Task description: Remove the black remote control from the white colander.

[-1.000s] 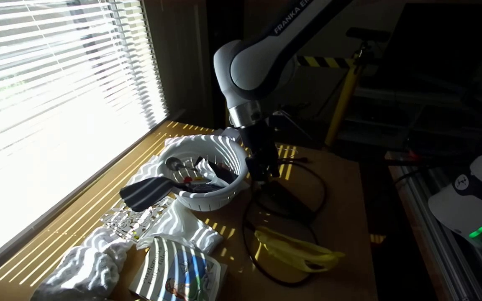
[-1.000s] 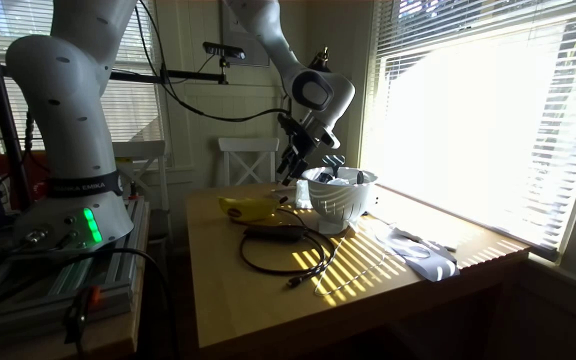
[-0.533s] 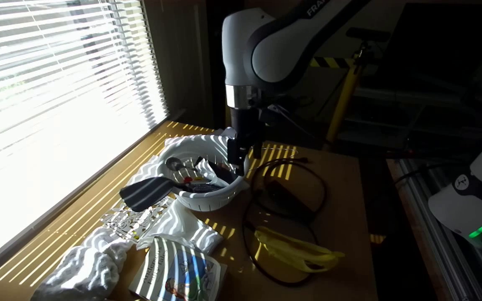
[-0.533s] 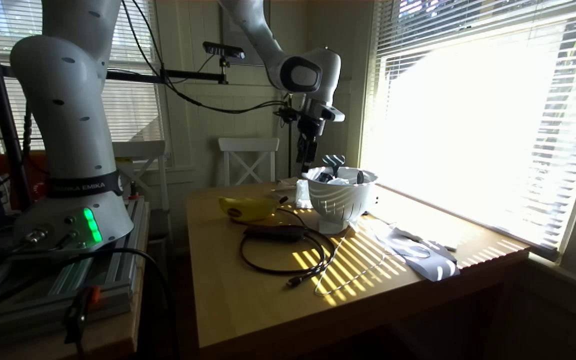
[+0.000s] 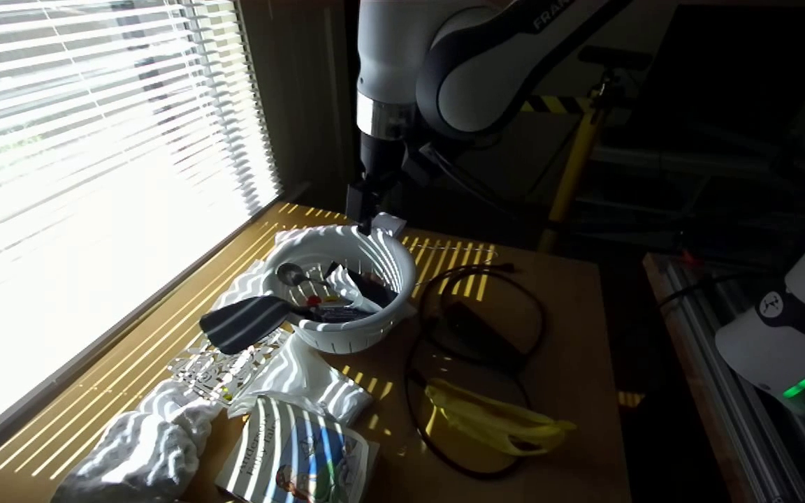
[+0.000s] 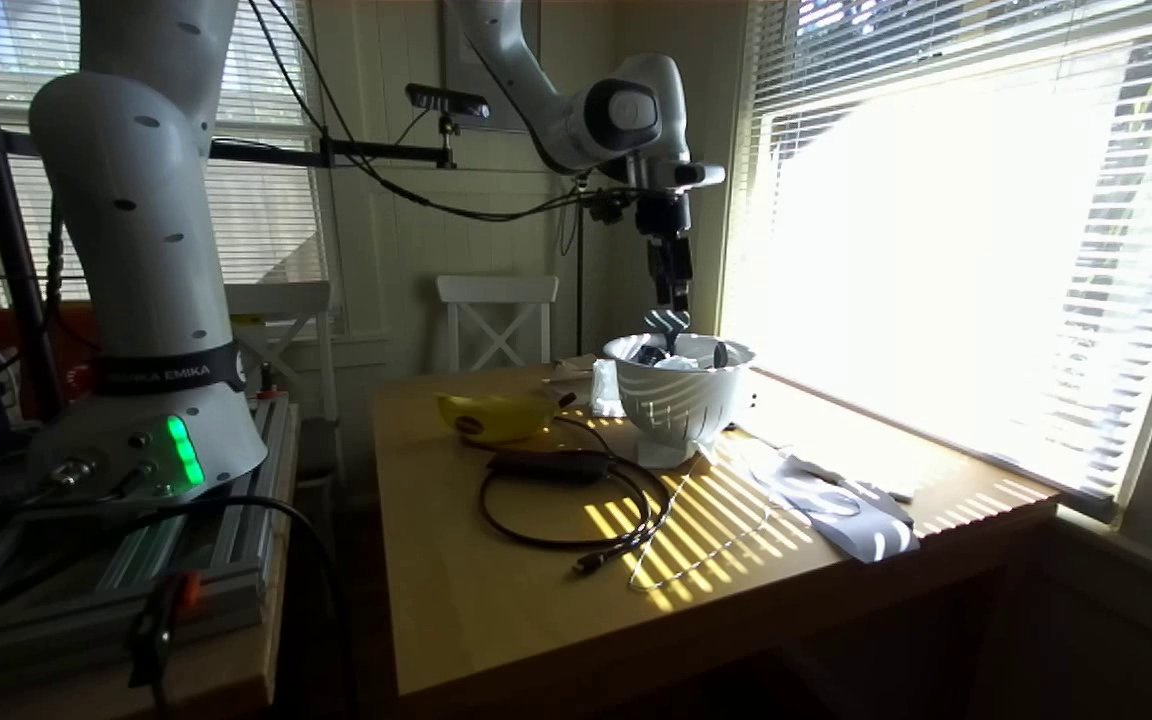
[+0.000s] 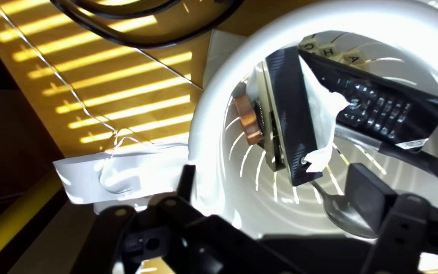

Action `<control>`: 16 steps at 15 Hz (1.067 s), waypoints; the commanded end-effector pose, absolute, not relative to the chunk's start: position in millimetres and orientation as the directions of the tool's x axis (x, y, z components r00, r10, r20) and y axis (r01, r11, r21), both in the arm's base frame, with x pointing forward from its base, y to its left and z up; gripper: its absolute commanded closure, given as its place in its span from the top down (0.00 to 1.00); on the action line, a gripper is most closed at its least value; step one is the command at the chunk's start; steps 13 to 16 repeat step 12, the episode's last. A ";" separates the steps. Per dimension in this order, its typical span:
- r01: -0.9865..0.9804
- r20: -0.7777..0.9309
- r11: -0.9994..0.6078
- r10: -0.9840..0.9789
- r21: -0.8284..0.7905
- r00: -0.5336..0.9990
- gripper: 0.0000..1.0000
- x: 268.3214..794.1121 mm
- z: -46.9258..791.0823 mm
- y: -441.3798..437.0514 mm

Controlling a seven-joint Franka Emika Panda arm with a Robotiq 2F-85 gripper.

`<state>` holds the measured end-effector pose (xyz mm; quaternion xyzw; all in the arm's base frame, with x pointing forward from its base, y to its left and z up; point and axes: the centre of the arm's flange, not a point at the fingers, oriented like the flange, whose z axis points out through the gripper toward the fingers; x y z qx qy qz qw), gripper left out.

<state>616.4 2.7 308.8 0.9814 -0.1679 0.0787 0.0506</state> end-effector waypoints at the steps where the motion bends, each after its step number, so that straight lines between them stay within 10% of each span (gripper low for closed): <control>1: -0.309 0.128 -0.934 -0.290 0.178 0.949 1.00 650.7 297.0 4.6; 16: -0.261 0.036 -0.944 -0.259 0.202 0.965 1.00 664.5 248.4 17.2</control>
